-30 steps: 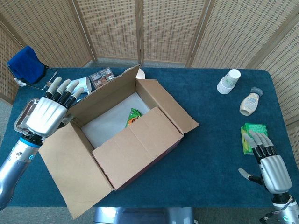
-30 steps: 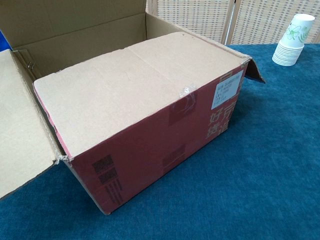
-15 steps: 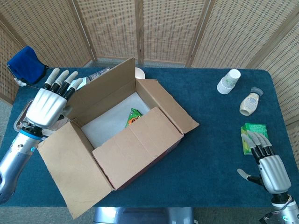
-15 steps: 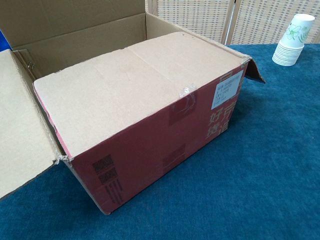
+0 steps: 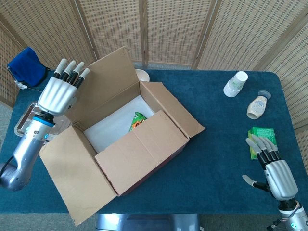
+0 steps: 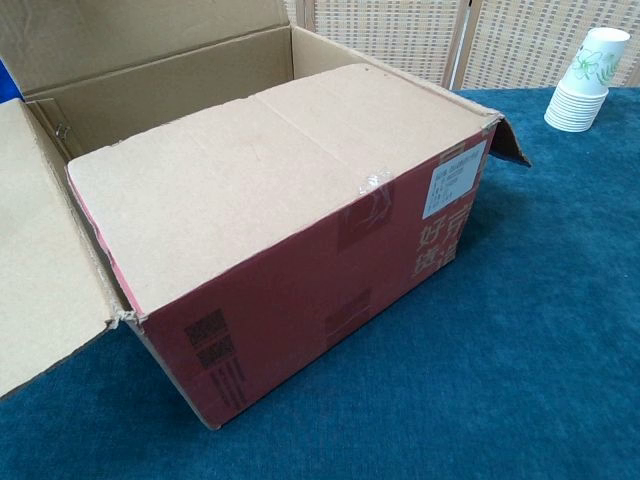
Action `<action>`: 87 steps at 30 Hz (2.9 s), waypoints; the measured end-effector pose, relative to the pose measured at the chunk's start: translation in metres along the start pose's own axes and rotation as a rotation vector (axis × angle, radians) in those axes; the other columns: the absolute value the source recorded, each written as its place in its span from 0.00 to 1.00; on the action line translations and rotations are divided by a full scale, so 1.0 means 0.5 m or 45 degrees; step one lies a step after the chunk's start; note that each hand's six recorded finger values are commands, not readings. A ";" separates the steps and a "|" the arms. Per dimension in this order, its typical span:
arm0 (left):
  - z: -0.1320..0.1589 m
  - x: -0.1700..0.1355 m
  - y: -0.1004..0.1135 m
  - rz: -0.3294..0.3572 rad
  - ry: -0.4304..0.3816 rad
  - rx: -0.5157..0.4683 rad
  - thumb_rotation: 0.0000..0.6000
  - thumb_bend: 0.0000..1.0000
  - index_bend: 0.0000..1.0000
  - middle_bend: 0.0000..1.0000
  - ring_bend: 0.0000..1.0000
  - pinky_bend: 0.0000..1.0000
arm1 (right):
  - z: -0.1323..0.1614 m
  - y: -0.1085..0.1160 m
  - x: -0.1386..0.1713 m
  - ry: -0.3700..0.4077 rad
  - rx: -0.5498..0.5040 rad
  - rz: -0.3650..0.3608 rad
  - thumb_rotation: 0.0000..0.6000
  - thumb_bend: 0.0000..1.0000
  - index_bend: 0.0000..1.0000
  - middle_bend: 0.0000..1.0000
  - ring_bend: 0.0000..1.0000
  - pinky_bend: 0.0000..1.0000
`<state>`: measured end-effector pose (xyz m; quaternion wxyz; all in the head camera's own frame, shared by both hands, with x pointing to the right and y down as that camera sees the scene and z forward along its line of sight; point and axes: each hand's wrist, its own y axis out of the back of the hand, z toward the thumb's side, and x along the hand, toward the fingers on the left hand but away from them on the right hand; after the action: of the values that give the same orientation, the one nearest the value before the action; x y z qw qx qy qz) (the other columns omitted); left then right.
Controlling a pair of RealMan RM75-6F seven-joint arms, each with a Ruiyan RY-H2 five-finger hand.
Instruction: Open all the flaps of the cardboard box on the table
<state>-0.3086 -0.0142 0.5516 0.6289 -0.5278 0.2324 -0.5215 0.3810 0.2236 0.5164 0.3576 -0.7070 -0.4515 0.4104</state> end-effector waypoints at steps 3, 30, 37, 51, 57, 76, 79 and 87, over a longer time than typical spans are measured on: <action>0.005 0.014 -0.021 -0.032 0.031 -0.011 1.00 0.00 0.00 0.00 0.00 0.00 | 0.000 0.004 -0.001 0.003 -0.009 -0.004 1.00 0.09 0.00 0.00 0.00 0.00; 0.010 -0.035 -0.038 -0.214 0.048 -0.462 1.00 0.00 0.00 0.00 0.00 0.04 | 0.011 -0.007 -0.005 0.017 -0.018 0.020 1.00 0.09 0.00 0.00 0.00 0.00; 0.037 -0.059 -0.025 -0.342 0.015 -0.774 1.00 0.00 0.05 0.01 0.04 0.20 | 0.016 -0.013 -0.004 0.021 -0.016 0.032 1.00 0.09 0.00 0.00 0.00 0.00; 0.107 -0.036 -0.022 -0.746 0.001 -1.377 1.00 0.00 0.12 0.17 0.19 0.41 | 0.018 -0.009 0.000 0.026 -0.027 0.030 1.00 0.09 0.00 0.00 0.00 0.00; 0.145 -0.012 -0.014 -0.795 -0.034 -1.435 1.00 0.00 0.13 0.21 0.23 0.45 | 0.017 -0.008 0.001 0.027 -0.033 0.029 1.00 0.09 0.00 0.00 0.00 0.00; 0.273 -0.003 -0.014 -0.995 -0.127 -1.568 1.00 0.00 0.07 0.29 0.34 0.52 | 0.016 -0.002 0.001 0.028 -0.045 0.020 1.00 0.09 0.00 0.00 0.00 0.00; 0.286 -0.005 -0.009 -1.015 -0.141 -1.604 1.00 0.00 0.07 0.30 0.34 0.52 | 0.016 -0.001 0.002 0.029 -0.046 0.019 1.00 0.09 0.00 0.00 0.00 0.00; 0.310 -0.009 0.011 -1.058 -0.197 -1.688 1.00 0.00 0.06 0.31 0.36 0.52 | 0.017 -0.002 0.002 0.030 -0.043 0.020 1.00 0.09 0.00 0.00 0.00 0.00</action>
<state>-0.1774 0.0548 0.5974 -0.0495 -0.8714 0.2343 -0.4281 0.3732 0.2261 0.5137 0.3476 -0.7213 -0.4486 0.3971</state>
